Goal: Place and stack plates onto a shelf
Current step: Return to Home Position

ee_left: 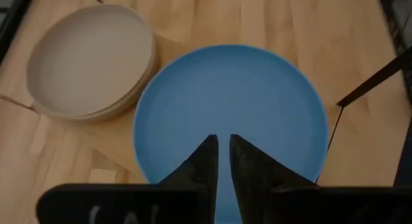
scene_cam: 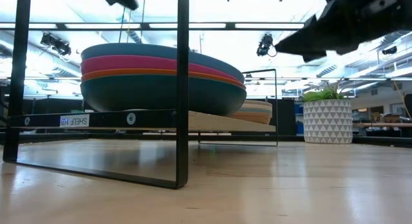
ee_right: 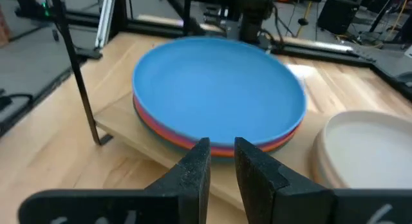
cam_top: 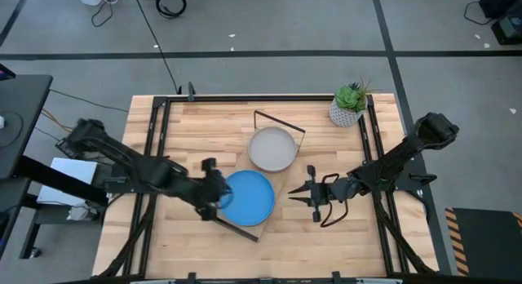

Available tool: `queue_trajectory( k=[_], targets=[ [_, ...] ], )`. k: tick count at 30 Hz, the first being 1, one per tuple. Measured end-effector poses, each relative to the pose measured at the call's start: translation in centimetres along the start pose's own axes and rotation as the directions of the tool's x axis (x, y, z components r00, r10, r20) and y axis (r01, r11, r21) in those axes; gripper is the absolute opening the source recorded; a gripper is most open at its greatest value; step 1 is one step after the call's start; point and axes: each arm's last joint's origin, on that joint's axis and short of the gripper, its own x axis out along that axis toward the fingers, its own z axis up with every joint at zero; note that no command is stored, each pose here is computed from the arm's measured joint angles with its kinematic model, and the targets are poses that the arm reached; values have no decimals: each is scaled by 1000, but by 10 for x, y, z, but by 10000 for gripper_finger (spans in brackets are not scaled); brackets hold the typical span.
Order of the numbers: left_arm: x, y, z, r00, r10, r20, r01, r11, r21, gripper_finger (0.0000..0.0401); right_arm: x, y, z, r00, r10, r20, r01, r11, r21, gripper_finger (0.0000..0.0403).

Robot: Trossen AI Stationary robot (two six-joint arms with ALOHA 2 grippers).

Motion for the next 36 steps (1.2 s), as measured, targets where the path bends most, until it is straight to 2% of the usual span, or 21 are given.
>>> queue_trajectory(
  k=[5, 12, 18, 22, 27, 30, 36],
  targets=[
    [-18, 22, -41, 990, 8, 141, 5, 995, -95, 45, -19, -9, 18, 999, -2, 36, 1, 1000, 14, 77],
    [-28, 37, -92, 959, 50, 279, -14, 992, -127, 45, -56, -27, 37, 997, -4, 81, 0, 999, 47, 77],
    [-37, 51, -125, 929, 61, 366, -16, 992, -123, 45, -87, -45, 16, 987, -53, 152, 39, 994, 97, 77],
    [-49, 64, -133, 896, 73, 439, -15, 991, -133, 45, -105, -60, 1, 967, -140, 214, 108, 982, 156, 77],
    [-58, 76, -145, 839, 105, 535, -44, 991, -126, 45, -125, -72, -4, 952, -179, 248, 124, 967, 221, 77],
    [-55, 79, -155, 812, 113, 572, -47, 991, -129, 45, -135, -77, -3, 939, -199, 282, 127, 959, 254, 77],
    [-32, 80, -185, 794, 163, 586, -77, 983, -168, 45, -150, -83, -7, 919, -209, 334, 119, 955, 271, 77]
  ],
)
